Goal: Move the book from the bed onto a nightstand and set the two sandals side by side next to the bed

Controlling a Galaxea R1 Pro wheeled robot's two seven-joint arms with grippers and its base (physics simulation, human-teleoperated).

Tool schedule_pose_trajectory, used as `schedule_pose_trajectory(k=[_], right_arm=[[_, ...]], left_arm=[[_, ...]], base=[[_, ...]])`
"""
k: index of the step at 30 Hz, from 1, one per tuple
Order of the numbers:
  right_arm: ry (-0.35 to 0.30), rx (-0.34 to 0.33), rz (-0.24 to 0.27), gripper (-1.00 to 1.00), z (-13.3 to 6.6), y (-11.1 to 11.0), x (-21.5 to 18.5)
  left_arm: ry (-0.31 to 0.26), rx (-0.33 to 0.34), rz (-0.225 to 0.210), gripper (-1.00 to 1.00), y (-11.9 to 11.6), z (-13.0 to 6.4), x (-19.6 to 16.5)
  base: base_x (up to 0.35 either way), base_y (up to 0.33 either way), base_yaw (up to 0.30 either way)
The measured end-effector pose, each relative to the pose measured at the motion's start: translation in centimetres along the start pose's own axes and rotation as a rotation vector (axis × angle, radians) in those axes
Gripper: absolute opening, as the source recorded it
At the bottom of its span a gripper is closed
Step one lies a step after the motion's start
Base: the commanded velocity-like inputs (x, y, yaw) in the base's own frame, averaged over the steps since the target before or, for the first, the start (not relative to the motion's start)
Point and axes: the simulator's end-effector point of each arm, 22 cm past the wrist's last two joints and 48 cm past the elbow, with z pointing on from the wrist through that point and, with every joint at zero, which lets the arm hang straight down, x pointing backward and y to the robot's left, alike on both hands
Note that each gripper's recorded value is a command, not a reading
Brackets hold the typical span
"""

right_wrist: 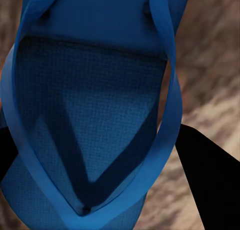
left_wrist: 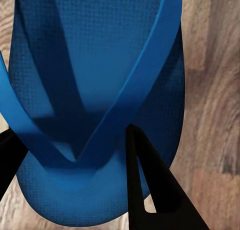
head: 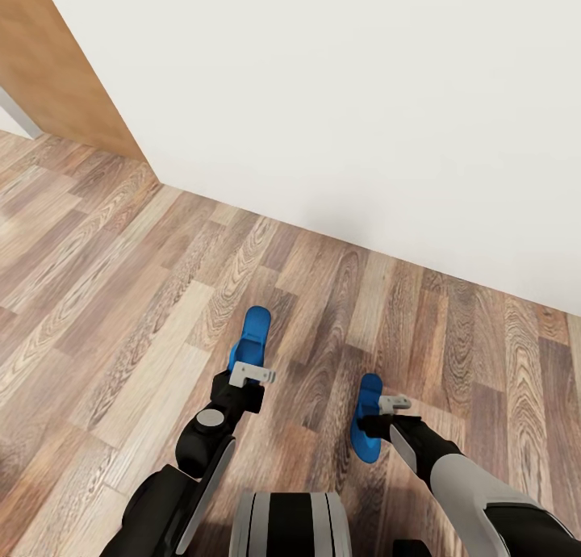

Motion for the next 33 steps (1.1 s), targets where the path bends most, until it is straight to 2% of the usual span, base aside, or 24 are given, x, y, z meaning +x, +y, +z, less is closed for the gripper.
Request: schedule_pose_trajectory(k=[33], right_arm=[[0.004,-0.002,0.011,-1.00,0.33,0.01,0.35]], left_arm=[[0.012,0.003,-0.001,-1.00,-0.11,0.27,0.64]], base=[[0.000,0.000,0.000]])
